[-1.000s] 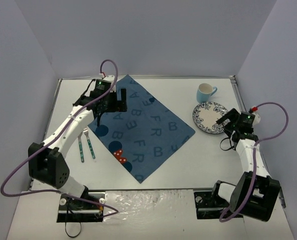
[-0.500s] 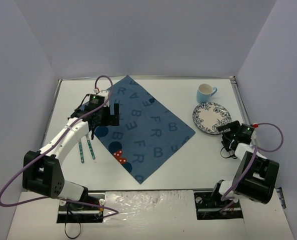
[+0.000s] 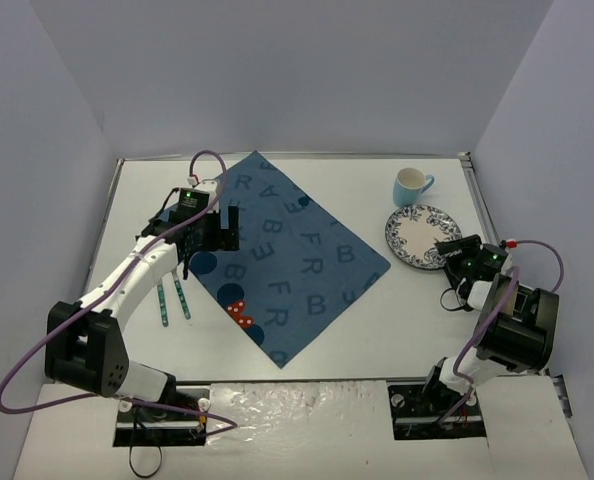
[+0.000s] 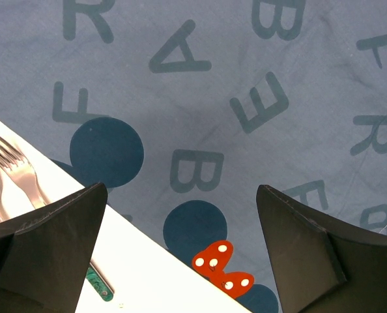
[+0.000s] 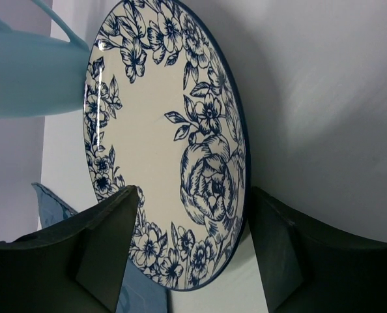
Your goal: Set the dinner table for one person
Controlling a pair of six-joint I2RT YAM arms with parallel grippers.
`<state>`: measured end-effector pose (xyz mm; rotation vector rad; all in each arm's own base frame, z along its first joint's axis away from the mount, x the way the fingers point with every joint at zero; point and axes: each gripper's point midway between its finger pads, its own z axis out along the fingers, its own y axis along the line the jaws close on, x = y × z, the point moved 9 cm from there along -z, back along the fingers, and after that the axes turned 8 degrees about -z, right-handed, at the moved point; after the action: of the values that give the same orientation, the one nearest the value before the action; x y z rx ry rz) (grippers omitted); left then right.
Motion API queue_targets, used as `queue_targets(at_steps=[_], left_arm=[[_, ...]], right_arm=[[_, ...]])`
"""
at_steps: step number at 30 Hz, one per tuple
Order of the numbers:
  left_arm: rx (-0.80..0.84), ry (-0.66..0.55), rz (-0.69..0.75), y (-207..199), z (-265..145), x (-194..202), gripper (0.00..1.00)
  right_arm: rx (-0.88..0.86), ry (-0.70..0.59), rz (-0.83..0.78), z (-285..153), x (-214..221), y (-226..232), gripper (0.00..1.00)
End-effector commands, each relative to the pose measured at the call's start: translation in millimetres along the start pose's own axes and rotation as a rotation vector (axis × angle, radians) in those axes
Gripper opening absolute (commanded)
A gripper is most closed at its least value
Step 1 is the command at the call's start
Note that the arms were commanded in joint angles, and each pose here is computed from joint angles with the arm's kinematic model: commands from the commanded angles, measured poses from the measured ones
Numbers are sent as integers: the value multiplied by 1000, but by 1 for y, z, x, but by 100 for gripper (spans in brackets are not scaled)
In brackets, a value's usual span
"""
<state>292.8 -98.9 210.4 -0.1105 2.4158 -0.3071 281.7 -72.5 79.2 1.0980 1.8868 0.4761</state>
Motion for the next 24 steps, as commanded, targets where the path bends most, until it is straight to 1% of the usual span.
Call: queue_targets(at_steps=[1, 3, 7, 8, 10, 11, 15, 17, 18, 21, 24], left_arm=[[25, -75, 7, -5, -5, -15, 97], [23, -77, 8, -5, -6, -17, 97], [21, -76, 4, -5, -8, -18, 97], [22, -75, 4, -5, -9, -18, 97], [26, -73, 1, -6, -9, -19, 97], [26, -71, 0, -7, -10, -19, 97], [30, -66, -10, -8, -13, -22, 97], [37, -71, -13, -10, -16, -26, 97], [35, -66, -13, -10, -16, -25, 97], [44, -69, -16, -13, -21, -32, 97], [48, -73, -20, -16, -24, -39, 97]], right_arm=[[113, 75, 44, 5, 20, -28, 57], [125, 86, 56, 7, 21, -32, 51], [150, 98, 69, 5, 22, -36, 24], [150, 99, 66, 4, 22, -36, 19], [143, 93, 51, 0, 18, -32, 3], [135, 92, 43, -2, 16, -29, 0], [79, 89, 30, -13, 9, -14, 0], [-4, 71, 23, -24, 2, 2, 0], [-3, 73, 27, -24, 2, 3, 0], [-115, 42, -9, -43, -10, 28, 0], [-228, 37, -58, -58, -12, 51, 0]])
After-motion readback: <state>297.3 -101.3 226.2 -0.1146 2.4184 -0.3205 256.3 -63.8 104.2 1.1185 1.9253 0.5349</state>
